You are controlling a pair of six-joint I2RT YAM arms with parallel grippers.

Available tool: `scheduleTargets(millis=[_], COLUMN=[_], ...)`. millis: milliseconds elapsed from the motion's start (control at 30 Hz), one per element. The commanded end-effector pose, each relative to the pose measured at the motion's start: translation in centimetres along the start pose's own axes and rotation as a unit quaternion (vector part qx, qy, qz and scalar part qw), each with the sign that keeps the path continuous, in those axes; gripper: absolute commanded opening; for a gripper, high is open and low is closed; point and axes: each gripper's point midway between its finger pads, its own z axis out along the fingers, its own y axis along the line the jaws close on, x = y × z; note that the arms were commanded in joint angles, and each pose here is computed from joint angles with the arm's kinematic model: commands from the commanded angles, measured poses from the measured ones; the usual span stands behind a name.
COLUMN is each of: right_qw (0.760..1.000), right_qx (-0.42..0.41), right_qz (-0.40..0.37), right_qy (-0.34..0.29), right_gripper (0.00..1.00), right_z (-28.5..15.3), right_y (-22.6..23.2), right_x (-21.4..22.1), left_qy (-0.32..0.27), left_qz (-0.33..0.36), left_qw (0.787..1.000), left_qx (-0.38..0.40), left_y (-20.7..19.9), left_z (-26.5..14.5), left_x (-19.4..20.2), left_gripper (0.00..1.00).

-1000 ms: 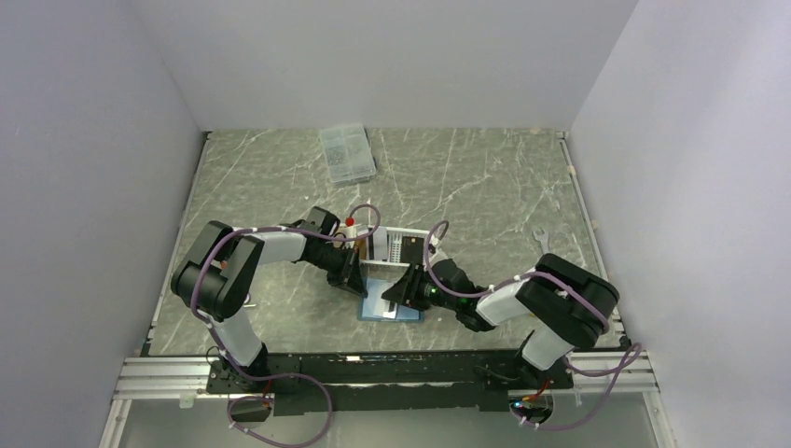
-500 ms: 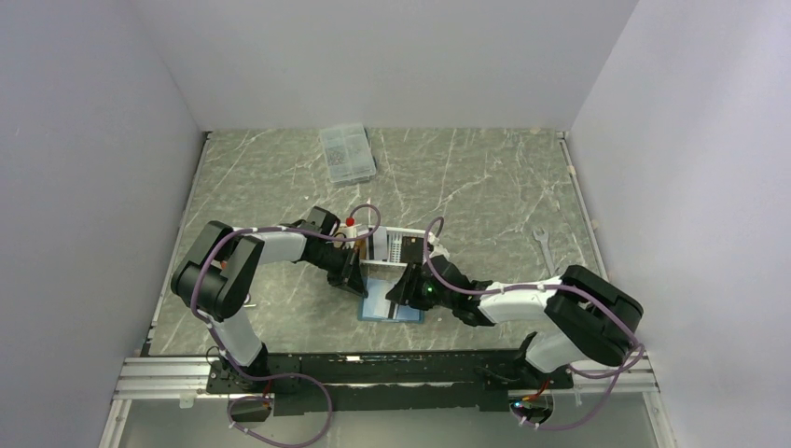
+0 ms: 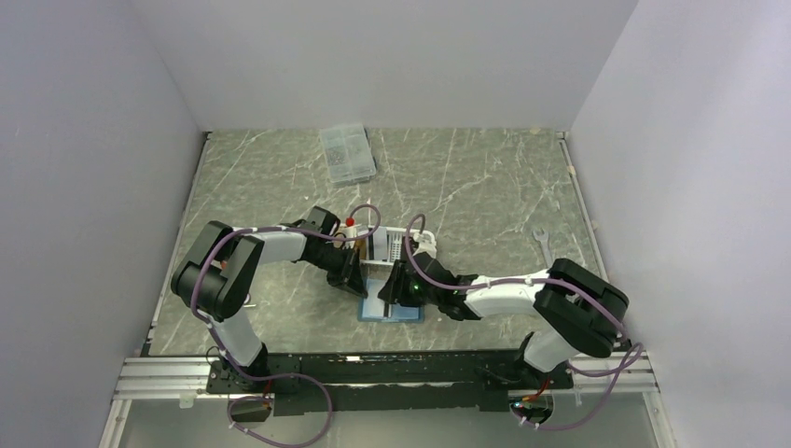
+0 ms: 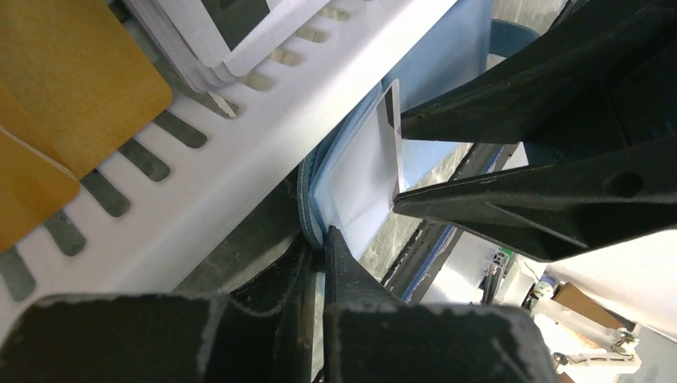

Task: Put the credit cards into the card holder
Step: Insert the credit card into the card holder.

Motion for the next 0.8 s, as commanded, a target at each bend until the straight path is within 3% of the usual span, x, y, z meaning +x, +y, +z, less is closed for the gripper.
scheduleTargets(millis=[0, 400, 767], right_qw=[0.998, 0.996, 0.996], right_qx=[0.039, 0.002, 0.016], right_qz=[-0.039, -0.082, -0.084], right_qy=[0.021, 0.021, 0.001], right_gripper=[0.46, 0.46, 0.46], right_z=[0.7, 0.7, -0.8], right_y=[-1.1, 1.9, 1.9], right_x=[1.2, 2.3, 2.1], left_qy=[-0.009, -0.010, -0.014], left_qz=[0.024, 0.041, 0.056], left_qw=[1.000, 0.999, 0.998], left_qx=[0.008, 0.017, 0.024], left_y=[-1.0, -2.1, -3.1], left_z=[-0.3, -0.7, -1.0], left_x=[-0.9, -1.5, -1.5], left_gripper=[0.10, 0.23, 0.22])
